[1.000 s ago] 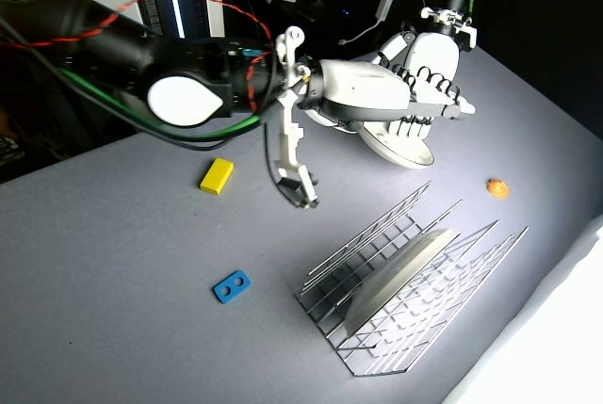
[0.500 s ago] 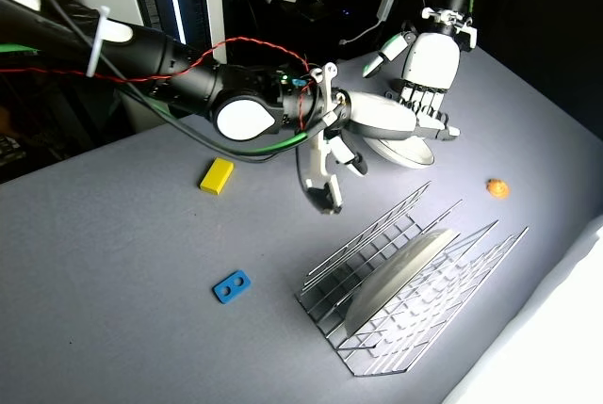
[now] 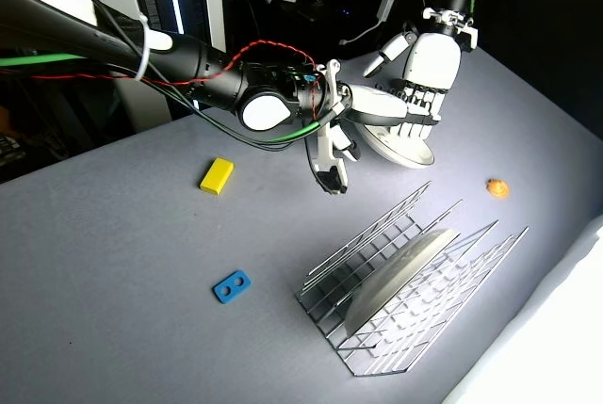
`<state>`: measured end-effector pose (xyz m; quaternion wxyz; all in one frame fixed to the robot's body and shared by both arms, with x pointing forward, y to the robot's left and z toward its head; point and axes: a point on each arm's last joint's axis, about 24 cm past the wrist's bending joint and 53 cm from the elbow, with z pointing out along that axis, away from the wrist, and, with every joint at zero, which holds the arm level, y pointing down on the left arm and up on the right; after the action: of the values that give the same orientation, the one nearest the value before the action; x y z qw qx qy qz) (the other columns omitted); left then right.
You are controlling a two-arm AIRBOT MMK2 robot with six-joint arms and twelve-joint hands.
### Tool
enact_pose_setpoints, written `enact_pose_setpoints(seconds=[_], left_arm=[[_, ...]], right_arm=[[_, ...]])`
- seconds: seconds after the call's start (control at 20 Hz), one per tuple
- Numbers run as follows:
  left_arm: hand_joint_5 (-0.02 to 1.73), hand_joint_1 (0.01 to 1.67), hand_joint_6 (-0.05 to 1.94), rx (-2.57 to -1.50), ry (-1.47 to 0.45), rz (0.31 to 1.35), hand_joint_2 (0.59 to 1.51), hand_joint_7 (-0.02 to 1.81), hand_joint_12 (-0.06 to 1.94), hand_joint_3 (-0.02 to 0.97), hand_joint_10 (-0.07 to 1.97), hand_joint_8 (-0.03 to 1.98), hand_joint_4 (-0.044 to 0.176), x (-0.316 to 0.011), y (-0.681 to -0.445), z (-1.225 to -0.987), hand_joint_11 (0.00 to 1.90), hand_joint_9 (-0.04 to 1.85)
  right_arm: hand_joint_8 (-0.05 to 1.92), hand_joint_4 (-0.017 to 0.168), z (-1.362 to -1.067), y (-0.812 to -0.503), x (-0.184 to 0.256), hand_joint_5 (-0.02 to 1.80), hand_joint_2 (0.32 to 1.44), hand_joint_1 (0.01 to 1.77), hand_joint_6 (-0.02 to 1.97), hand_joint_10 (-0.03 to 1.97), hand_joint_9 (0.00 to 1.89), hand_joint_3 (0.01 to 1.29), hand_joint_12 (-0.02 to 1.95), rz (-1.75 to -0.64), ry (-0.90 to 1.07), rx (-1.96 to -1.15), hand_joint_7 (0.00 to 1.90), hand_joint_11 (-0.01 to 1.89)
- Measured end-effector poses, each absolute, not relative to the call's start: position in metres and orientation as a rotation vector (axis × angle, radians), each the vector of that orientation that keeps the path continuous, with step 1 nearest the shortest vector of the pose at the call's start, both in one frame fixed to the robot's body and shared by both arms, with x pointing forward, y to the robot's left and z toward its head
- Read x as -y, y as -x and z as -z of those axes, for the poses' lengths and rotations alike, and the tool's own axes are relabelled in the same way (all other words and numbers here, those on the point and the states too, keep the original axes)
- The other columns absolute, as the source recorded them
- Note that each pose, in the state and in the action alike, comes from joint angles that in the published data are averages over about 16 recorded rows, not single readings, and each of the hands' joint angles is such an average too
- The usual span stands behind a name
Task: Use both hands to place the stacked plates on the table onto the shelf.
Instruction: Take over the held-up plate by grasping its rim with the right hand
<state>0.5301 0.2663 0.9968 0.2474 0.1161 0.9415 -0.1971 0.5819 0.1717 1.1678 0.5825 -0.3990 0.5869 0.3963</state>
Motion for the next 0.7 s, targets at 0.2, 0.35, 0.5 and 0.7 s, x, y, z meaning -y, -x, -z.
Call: enact_pose_setpoints(seconds=[0.2,0.35,0.5,0.7], left_arm=[[-0.01,0.02,0.0,-2.566,-0.311,0.536,1.077,0.01,0.01,0.015,-0.04,-0.01,-0.001,-0.2669,-0.5309,-0.997,0.01,-0.02],[-0.01,0.02,0.0,-2.565,-0.304,0.533,1.078,0.01,0.01,0.015,-0.04,-0.01,-0.002,-0.268,-0.5319,-0.9971,0.01,-0.02],[-0.01,0.02,0.0,-2.564,-0.296,0.528,1.078,0.01,0.01,0.015,-0.04,-0.01,-0.002,-0.2695,-0.5333,-0.9973,0.01,-0.02],[-0.01,0.02,0.0,-2.562,-0.281,0.52,1.077,0.01,0.01,0.015,-0.04,-0.01,-0.003,-0.2721,-0.5357,-0.9977,0.01,-0.02]], right_arm=[[0.03,0.004,-1.1629,-0.5811,-0.1789,0.09,0.98,1.15,0.03,0.0,0.02,0.01,0.05,-0.917,0.947,-1.366,0.03,0.01],[0.03,0.005,-1.163,-0.5825,-0.1817,0.15,1.01,1.14,0.03,0.0,0.06,0.01,0.25,-0.912,0.95,-1.361,0.07,0.02],[0.03,0.004,-1.1641,-0.5842,-0.1827,0.24,1.05,1.13,0.03,0.02,0.16,0.01,0.48,-0.908,0.949,-1.357,0.17,0.06],[0.05,0.003,-1.1668,-0.5851,-0.1829,0.38,1.1,1.1,0.14,0.06,0.38,0.01,0.77,-0.906,0.948,-1.349,0.38,0.21]])
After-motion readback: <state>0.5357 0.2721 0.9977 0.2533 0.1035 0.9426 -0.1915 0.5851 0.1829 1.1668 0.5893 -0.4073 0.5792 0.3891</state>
